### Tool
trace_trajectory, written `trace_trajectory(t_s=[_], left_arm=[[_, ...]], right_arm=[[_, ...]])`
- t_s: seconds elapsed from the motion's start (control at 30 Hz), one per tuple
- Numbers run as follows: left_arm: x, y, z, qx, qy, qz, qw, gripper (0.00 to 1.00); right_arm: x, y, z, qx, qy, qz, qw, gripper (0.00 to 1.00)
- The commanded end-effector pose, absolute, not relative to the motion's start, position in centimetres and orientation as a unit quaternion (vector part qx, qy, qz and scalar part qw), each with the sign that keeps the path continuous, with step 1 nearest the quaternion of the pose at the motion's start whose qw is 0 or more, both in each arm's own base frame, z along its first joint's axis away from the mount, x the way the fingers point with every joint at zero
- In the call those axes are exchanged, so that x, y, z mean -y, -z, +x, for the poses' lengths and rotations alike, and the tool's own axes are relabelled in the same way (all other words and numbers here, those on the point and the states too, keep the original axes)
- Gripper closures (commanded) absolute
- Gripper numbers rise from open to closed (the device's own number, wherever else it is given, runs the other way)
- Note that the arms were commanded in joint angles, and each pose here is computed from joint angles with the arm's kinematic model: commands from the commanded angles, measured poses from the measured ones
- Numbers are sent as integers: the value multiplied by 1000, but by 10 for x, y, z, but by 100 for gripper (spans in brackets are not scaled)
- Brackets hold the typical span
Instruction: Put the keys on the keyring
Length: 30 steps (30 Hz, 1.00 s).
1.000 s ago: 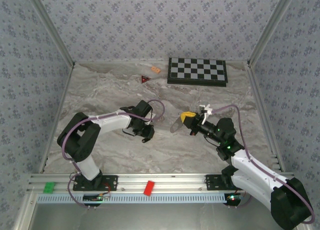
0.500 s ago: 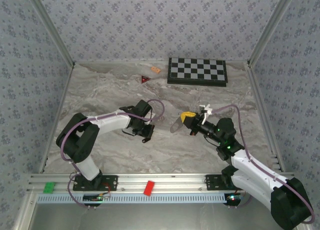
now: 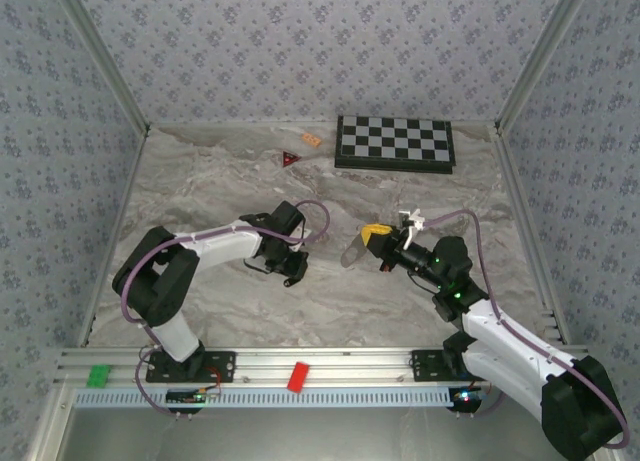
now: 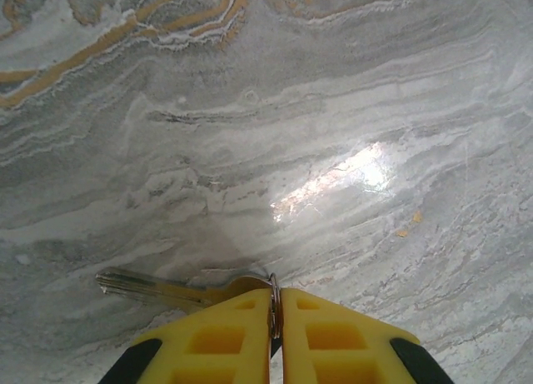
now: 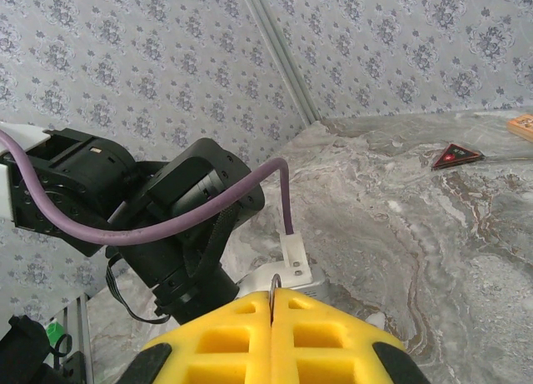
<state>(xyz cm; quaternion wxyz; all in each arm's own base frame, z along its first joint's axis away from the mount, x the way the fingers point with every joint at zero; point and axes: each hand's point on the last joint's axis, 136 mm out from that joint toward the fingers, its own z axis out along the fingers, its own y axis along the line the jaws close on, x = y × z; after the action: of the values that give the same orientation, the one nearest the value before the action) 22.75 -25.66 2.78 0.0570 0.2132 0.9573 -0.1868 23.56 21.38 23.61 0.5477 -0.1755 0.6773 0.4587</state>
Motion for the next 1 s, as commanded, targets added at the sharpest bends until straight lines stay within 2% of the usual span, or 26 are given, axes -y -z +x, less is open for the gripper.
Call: trace_trajectory(t_s=[0.0, 0.23, 0.97], left_arm=[[264, -36, 227, -953, 196, 224, 55, 88], [264, -34, 227, -953, 194, 225, 54, 85], [262, -27, 227, -955, 186, 225, 44, 86]], right_arm=[[-214, -244, 234, -664, -457, -187, 561, 100], [-215, -244, 234, -664, -458, -187, 561, 100], [-215, -244, 233, -664, -459, -187, 560, 100]])
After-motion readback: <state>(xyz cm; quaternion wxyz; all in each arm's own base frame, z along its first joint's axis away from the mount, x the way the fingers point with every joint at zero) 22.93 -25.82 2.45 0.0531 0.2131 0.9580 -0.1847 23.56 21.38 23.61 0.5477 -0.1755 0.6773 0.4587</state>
